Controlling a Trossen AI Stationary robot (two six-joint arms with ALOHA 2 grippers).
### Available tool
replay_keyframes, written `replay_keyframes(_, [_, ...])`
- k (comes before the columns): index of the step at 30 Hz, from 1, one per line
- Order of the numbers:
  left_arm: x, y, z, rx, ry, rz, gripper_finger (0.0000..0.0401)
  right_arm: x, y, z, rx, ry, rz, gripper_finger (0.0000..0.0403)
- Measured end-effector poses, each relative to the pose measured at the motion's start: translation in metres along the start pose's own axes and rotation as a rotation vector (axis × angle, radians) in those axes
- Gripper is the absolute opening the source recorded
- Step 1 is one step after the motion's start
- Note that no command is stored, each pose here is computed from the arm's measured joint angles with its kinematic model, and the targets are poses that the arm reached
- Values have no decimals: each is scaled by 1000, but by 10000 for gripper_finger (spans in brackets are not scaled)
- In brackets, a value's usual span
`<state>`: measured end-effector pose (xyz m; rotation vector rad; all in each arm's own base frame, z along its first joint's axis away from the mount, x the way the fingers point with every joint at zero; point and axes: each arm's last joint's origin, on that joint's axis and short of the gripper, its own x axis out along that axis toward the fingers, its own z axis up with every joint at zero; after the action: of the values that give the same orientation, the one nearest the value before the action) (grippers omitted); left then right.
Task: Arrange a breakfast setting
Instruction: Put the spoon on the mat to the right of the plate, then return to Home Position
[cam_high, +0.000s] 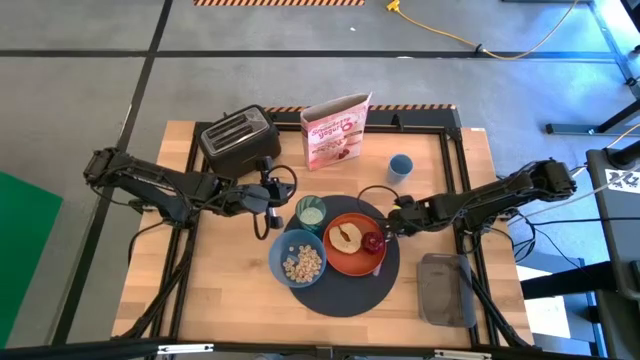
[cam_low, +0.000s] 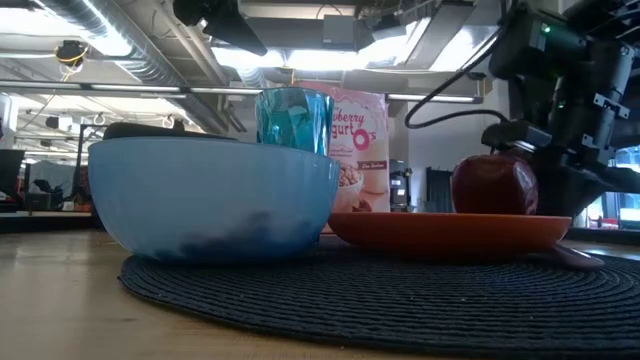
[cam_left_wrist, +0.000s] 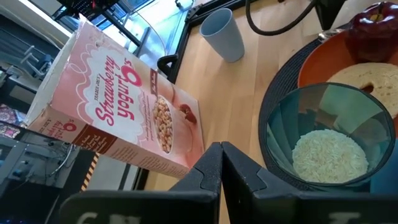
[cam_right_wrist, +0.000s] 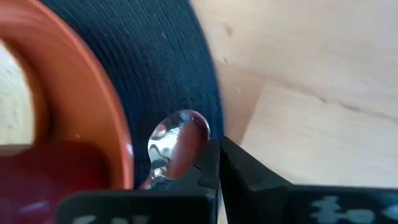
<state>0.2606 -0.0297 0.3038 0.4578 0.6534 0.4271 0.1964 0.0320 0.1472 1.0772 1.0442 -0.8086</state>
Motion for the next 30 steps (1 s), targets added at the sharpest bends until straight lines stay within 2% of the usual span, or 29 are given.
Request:
replay_keyframes(6, [0, 0, 0, 0, 0, 0, 2, 0, 5, 2, -77, -51, 41, 1])
replay_keyframes(17, [0, 0, 0, 3, -4, -1, 2, -6, 7, 7, -204, -160, 8, 0])
replay_keyframes(20, [4, -4, -2, -27, -100, -60, 2, -23, 16, 11, -253, -234, 31, 0])
replay_keyframes(24, [-1, 2, -12, -107, -291, -193, 2, -57, 22, 17, -370, -425, 137, 0])
replay_keyframes(28, [-10, 18, -31, -208, -362, -220, 2, -85, 28, 20, -590, -574, 273, 0])
replay_keyframes(30, [-18, 25, -38, -232, -426, -258, 2, -98, 36, 21, -701, -652, 389, 0])
